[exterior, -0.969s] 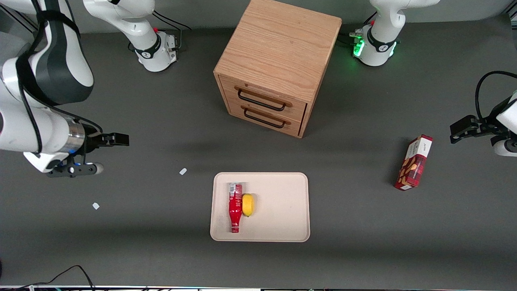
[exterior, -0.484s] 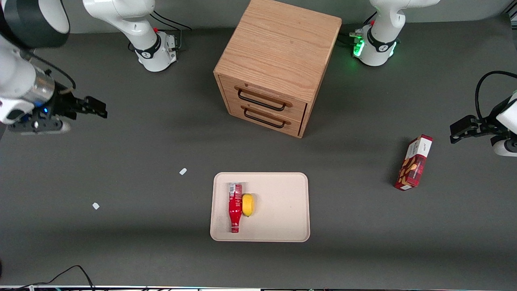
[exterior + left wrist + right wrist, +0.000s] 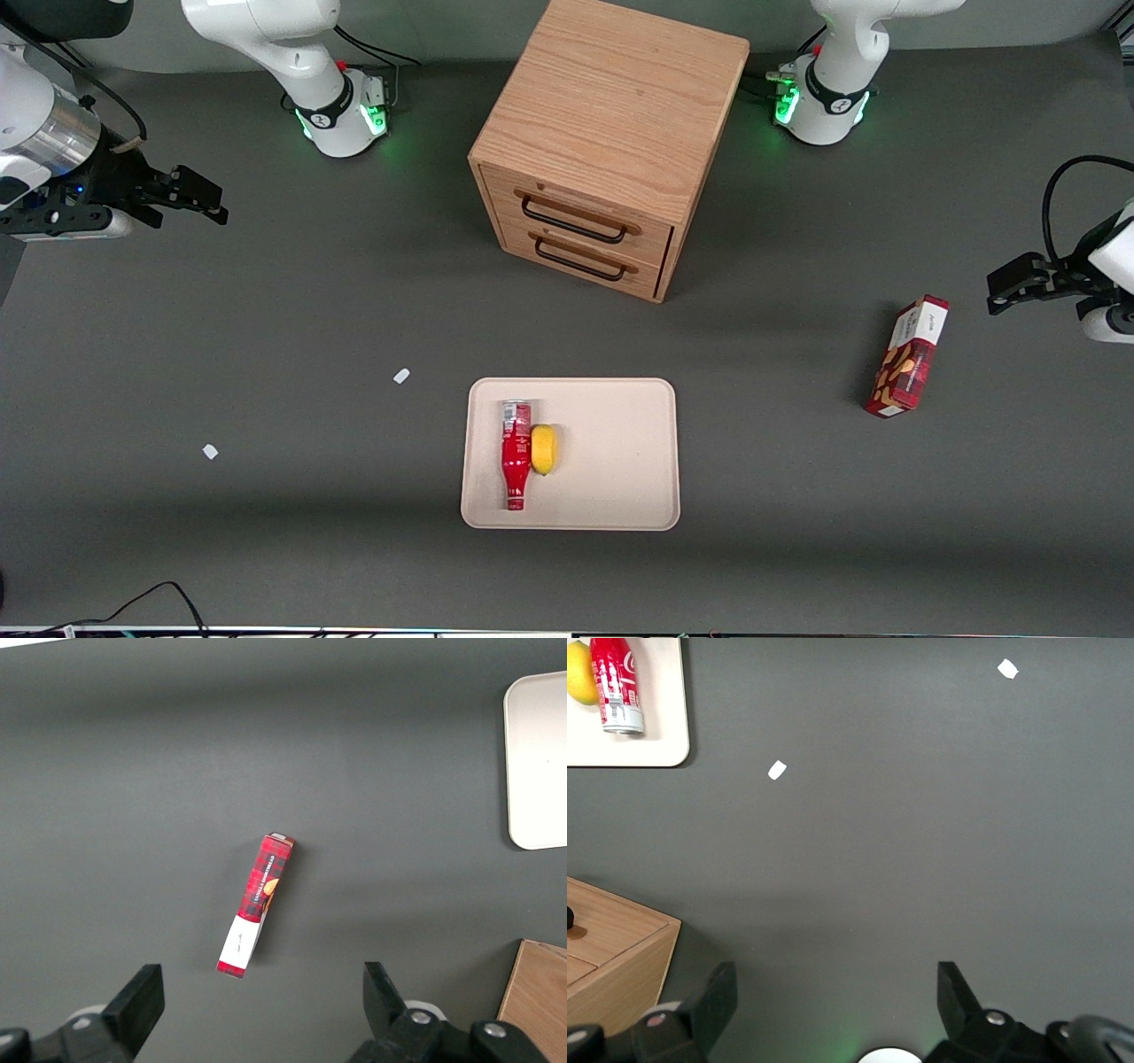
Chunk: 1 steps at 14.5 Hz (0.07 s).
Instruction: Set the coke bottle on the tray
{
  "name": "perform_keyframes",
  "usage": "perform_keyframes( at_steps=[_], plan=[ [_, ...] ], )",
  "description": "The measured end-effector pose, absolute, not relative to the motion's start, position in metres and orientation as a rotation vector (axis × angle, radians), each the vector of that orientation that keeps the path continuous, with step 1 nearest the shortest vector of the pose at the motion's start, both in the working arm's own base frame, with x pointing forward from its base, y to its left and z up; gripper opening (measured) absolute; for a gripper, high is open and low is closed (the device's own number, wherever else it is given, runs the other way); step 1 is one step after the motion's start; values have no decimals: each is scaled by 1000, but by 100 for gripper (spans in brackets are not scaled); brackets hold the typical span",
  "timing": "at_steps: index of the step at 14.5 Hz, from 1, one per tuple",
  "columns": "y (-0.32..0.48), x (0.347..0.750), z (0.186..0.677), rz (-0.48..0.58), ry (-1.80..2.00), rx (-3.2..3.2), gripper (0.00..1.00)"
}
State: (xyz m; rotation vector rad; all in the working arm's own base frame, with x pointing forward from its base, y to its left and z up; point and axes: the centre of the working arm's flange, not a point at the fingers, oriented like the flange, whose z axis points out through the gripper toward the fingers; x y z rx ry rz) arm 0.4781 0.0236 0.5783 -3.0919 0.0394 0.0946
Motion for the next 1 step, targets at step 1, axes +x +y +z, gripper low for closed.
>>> perform_keyframes(
  at_steps=[1],
  plan=[
    [23, 479, 579, 96, 42, -3092, 100]
  ],
)
